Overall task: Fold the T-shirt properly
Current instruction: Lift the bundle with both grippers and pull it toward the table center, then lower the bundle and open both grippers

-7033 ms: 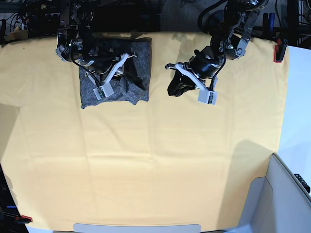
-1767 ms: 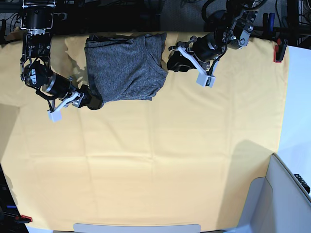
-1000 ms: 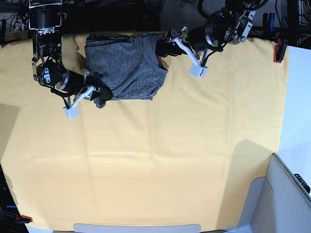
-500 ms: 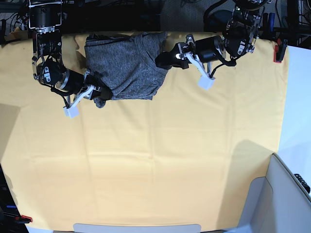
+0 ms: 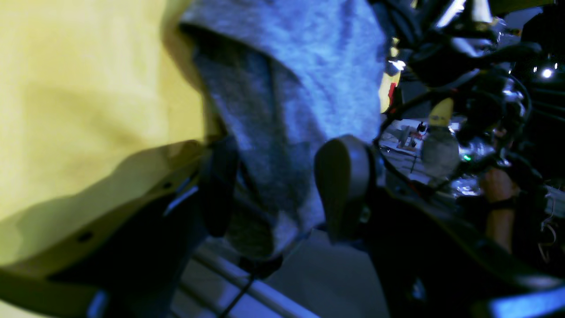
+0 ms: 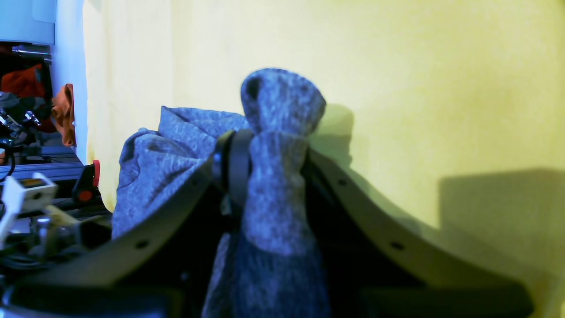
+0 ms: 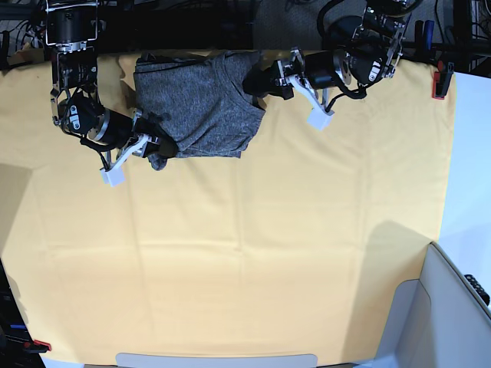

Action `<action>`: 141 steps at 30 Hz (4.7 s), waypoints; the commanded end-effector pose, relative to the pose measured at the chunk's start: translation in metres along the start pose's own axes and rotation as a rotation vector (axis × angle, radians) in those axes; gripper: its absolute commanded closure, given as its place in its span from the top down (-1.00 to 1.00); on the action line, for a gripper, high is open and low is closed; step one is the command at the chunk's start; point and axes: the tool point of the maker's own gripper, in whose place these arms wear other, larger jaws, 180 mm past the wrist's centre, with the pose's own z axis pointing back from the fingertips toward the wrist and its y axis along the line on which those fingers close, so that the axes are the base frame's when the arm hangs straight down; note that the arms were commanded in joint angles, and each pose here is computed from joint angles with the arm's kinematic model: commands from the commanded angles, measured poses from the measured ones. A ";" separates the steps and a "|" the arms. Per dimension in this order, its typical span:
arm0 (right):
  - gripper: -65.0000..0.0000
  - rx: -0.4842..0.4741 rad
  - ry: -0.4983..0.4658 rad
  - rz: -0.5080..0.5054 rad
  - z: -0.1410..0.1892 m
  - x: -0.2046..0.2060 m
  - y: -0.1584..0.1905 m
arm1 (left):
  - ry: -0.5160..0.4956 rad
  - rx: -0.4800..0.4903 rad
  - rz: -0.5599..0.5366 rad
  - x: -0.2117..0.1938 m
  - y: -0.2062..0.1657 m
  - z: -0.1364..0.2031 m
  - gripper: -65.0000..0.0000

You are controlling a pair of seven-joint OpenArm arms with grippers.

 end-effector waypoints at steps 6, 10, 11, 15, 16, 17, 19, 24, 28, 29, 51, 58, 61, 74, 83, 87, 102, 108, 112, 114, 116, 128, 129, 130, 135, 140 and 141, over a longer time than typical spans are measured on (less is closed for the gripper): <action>-0.60 -0.003 0.032 -0.021 0.001 -0.008 -0.002 | 0.076 0.044 -0.088 -0.021 -0.002 -0.018 -0.03; -0.60 -0.004 0.031 -0.022 0.001 -0.008 -0.002 | 0.096 0.031 -0.117 -0.022 -0.010 -0.025 -0.03; -0.60 -0.004 0.031 -0.022 0.001 -0.008 -0.002 | 0.104 0.028 -0.121 -0.025 -0.012 -0.027 -0.03; -0.60 -0.003 0.029 -0.023 0.001 -0.007 -0.002 | 0.111 0.026 -0.123 -0.027 -0.012 -0.028 -0.03; -0.60 -0.003 0.029 -0.023 0.001 -0.007 -0.002 | 0.110 0.026 -0.124 -0.027 -0.013 -0.028 -0.03; -0.60 -0.005 0.028 -0.023 0.001 -0.007 -0.002 | 0.110 0.025 -0.126 -0.026 -0.013 -0.028 -0.03; -0.60 -0.005 0.028 -0.023 0.001 -0.007 -0.002 | 0.107 0.025 -0.136 -0.021 -0.014 -0.029 -0.03; -0.61 -0.003 0.026 -0.023 0.001 -0.007 -0.002 | 0.131 0.039 -0.127 -0.025 -0.008 -0.034 -0.09; -0.62 -0.005 0.023 -0.023 0.002 -0.006 -0.002 | 0.171 0.044 -0.148 -0.029 -0.008 -0.042 -0.37; -0.67 -0.007 0.024 -0.022 0.002 -0.006 -0.003 | 0.178 0.045 -0.154 -0.030 -0.008 -0.044 -0.49; -0.96 -0.150 -0.002 0.198 0.036 -0.019 0.002 | 0.163 0.124 -0.255 0.045 -0.026 -0.035 -0.99; -0.97 -0.179 -0.053 0.099 0.050 -0.032 -0.011 | 0.115 0.184 -0.236 0.094 -0.016 -0.036 -0.99; -0.97 -0.179 -0.082 0.082 0.055 -0.034 -0.008 | 0.089 0.182 -0.252 0.114 -0.026 -0.037 -0.99; -0.97 -0.075 -0.125 -0.048 0.028 -0.054 0.027 | 0.152 0.205 -0.374 0.120 -0.053 -0.076 -0.99; -0.97 -0.042 -0.132 -0.079 0.019 -0.058 0.039 | 0.106 0.243 -0.390 0.150 -0.057 -0.081 -0.99; -0.97 -0.042 -0.133 -0.078 0.020 -0.058 0.039 | 0.089 0.238 -0.411 0.159 -0.067 -0.079 -0.99; -0.63 -0.058 -0.148 -0.085 0.022 -0.049 0.035 | 0.082 0.240 -0.411 0.165 -0.069 -0.077 -0.29; -0.12 -0.104 -0.195 -0.072 0.036 -0.022 0.032 | 0.072 0.215 -0.452 0.168 -0.085 -0.063 -0.13; -0.13 -0.117 -0.290 -0.024 0.056 0.012 0.040 | 0.004 0.149 -0.459 0.184 -0.111 -0.044 -0.13; -0.13 -0.128 -0.326 -0.025 0.064 0.023 0.041 | -0.005 0.121 -0.454 0.184 -0.118 -0.036 -0.13; -0.12 -0.142 -0.353 -0.024 0.071 0.032 0.037 | -0.028 0.094 -0.456 0.186 -0.126 -0.028 -0.13; -0.53 -0.100 -0.352 0.088 0.073 0.042 0.066 | -0.135 0.033 -0.413 0.142 -0.099 0.013 -0.54; -0.72 -0.085 -0.345 0.104 0.070 0.041 0.073 | -0.125 0.029 -0.402 0.132 -0.095 0.012 -0.64; -0.89 -0.073 -0.338 0.118 0.067 0.041 0.079 | -0.116 0.022 -0.392 0.123 -0.093 0.010 -0.73; -0.99 -0.051 -0.296 0.146 0.058 0.032 0.087 | -0.066 -0.008 -0.346 0.087 -0.087 0.001 -0.96; -0.99 -0.074 -0.266 0.145 0.059 0.022 0.078 | -0.023 -0.045 -0.303 0.060 -0.088 -0.010 -0.96; -0.99 -0.084 -0.253 0.144 0.060 0.018 0.074 | -0.014 -0.052 -0.288 0.054 -0.087 -0.013 -0.96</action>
